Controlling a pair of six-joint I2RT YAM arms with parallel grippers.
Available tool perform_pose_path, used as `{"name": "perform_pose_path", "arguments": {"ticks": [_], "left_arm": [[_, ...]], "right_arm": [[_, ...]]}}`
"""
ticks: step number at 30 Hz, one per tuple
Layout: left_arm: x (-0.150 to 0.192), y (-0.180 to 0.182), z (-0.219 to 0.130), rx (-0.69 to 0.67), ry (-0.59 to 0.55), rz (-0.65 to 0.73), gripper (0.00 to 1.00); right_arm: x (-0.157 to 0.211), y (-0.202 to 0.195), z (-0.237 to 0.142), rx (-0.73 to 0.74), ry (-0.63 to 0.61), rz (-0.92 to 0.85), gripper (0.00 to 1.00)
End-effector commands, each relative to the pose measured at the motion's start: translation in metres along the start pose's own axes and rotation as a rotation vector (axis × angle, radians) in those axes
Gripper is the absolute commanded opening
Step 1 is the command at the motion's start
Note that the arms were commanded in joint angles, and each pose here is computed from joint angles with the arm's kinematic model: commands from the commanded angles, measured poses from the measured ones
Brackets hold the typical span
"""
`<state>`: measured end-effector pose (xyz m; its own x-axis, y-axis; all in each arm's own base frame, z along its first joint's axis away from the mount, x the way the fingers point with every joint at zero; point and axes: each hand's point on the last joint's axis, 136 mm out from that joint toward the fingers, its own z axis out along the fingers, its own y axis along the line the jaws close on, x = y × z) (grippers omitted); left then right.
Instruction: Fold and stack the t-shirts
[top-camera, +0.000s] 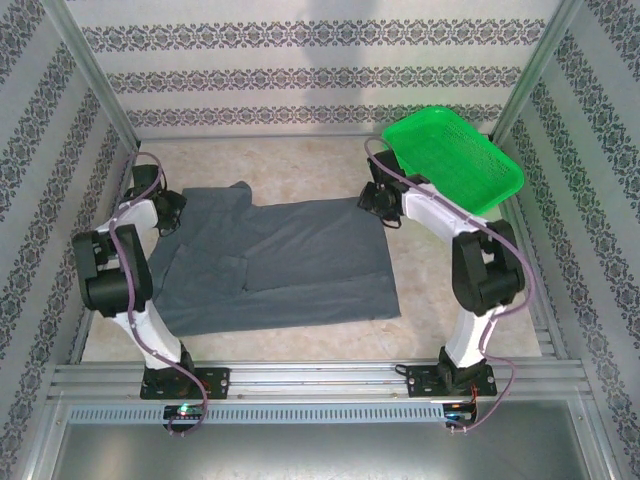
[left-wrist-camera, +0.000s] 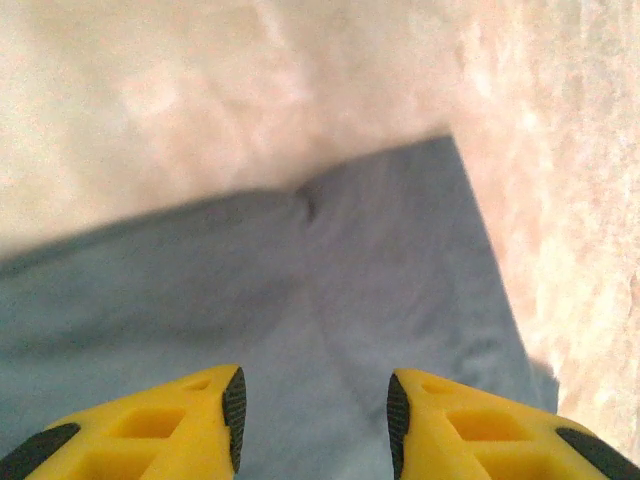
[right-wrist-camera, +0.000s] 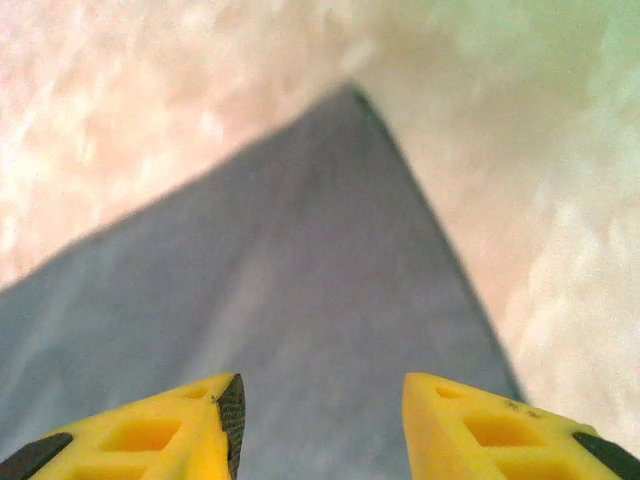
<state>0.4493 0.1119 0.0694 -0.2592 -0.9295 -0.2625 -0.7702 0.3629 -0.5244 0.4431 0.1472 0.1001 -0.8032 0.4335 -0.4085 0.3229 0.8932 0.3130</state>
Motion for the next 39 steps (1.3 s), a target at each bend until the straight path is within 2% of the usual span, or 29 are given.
{"name": "perform_pose_path", "arguments": {"ticks": [1, 5, 13, 22, 24, 31, 35, 39], "left_arm": [[-0.032, -0.029, 0.014, 0.112, -0.042, 0.032, 0.43], [-0.048, -0.037, 0.031, 0.12, -0.064, 0.059, 0.43], [-0.055, -0.048, 0.065, 0.115, -0.015, 0.135, 0.5], [-0.055, -0.055, 0.092, 0.082, 0.062, 0.209, 0.54], [-0.058, -0.055, 0.094, 0.078, 0.058, 0.22, 0.54], [-0.047, -0.061, 0.108, 0.084, 0.107, 0.254, 0.55], [-0.027, -0.061, 0.11, 0.054, 0.146, 0.316, 0.54], [-0.012, -0.04, 0.107, -0.08, 0.174, 0.373, 0.53]], "right_arm": [[-0.027, -0.013, 0.019, 0.103, -0.055, -0.026, 0.47], [-0.039, -0.012, 0.043, 0.105, -0.051, -0.006, 0.48], [-0.037, -0.005, 0.09, 0.093, 0.046, 0.023, 0.47], [-0.037, -0.011, 0.104, 0.142, 0.099, 0.049, 0.45], [-0.034, -0.011, 0.107, 0.142, 0.116, 0.038, 0.4], [-0.033, -0.006, 0.104, 0.127, 0.131, -0.006, 0.14], [-0.036, -0.004, 0.101, 0.122, 0.122, -0.024, 0.12], [-0.036, -0.002, 0.1, 0.115, 0.123, -0.031, 0.1]]}}
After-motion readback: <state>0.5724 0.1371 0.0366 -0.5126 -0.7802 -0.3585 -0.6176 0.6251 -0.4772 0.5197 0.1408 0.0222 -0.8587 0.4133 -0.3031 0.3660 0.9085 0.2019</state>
